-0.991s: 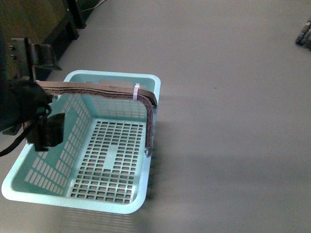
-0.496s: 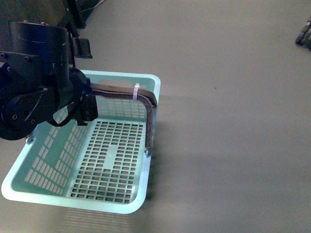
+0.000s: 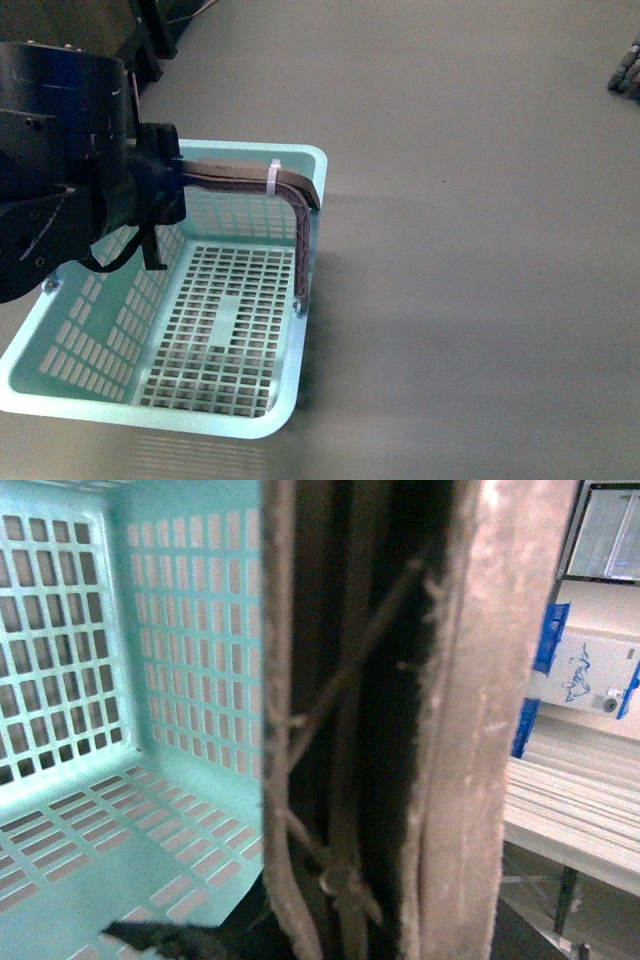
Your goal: Pick mango and avocado into basket
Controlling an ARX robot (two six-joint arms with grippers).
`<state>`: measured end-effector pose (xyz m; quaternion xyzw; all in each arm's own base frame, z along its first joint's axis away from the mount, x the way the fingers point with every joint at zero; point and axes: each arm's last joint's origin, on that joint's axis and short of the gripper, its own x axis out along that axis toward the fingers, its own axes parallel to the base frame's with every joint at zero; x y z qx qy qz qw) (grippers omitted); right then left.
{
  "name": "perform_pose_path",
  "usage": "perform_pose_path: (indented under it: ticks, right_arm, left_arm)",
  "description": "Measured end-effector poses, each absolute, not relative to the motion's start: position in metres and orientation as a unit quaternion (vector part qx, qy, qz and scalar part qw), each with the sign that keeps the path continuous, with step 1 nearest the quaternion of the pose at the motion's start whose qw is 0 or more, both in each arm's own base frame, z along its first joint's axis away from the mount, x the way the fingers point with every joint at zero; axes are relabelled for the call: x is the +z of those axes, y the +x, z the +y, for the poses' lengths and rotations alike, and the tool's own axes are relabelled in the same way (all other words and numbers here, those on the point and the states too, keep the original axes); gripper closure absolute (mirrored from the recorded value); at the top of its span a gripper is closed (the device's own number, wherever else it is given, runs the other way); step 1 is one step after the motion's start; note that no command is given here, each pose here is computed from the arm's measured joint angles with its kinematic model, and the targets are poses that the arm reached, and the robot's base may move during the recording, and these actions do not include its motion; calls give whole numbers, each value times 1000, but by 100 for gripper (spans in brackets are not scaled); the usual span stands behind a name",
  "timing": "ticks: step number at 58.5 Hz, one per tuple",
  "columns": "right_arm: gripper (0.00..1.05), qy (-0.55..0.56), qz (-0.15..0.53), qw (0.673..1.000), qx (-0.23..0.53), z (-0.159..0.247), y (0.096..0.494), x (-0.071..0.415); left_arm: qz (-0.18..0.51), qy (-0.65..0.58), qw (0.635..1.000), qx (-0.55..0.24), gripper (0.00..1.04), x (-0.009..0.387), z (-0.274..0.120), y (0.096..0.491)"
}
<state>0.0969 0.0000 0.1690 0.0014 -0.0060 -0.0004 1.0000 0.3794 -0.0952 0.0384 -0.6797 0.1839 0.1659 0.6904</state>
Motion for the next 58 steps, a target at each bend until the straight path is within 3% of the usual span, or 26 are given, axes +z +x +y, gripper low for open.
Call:
perform_pose_path:
  ticks: [8, 20, 41, 53, 58]
  right_arm:
    - [9, 1, -6, 1000, 0, 0, 97, 169]
    - [9, 1, -6, 1000, 0, 0, 97, 169]
    - [9, 1, -6, 1000, 0, 0, 97, 169]
    - [9, 1, -6, 1000, 0, 0, 97, 169]
    - [9, 1, -6, 1000, 0, 0, 97, 169]
  left_arm:
    - [178, -672, 702, 157, 89, 58, -93, 374]
    - [164, -633, 747, 119, 89, 112, -86, 347]
    - [83, -581, 804, 93, 89, 233, -33, 240]
    - [11, -570, 817, 86, 89, 275, -11, 175]
    - [5, -568, 819, 83, 89, 278, -11, 172]
